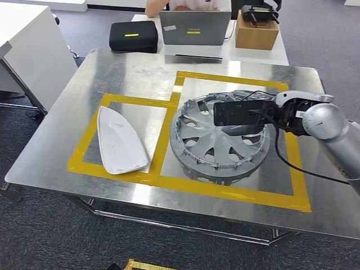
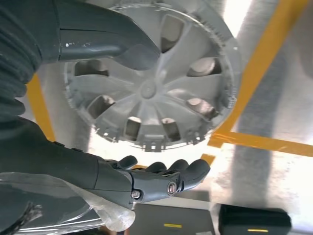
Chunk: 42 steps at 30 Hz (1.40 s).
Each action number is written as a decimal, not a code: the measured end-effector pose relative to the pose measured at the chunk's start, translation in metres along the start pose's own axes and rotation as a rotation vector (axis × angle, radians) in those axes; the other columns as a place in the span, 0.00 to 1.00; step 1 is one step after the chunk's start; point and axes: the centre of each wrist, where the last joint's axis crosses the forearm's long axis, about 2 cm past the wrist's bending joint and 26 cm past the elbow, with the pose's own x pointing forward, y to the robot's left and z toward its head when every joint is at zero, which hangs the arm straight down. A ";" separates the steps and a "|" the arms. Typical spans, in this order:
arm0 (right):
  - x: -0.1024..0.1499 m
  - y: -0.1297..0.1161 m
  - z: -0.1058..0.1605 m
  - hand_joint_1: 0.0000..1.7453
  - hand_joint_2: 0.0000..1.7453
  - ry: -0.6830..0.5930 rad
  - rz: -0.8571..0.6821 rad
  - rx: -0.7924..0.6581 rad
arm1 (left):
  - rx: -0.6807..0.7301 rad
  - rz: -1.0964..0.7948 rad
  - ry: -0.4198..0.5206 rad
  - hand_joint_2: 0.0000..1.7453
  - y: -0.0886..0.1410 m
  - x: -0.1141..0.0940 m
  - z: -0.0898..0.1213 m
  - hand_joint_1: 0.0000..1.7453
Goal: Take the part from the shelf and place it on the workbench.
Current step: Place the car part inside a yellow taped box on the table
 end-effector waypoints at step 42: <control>0.032 0.129 0.079 0.00 1.00 0.074 1.093 -1.353 | 0.005 0.010 -0.025 0.00 -0.008 -0.001 0.002 0.00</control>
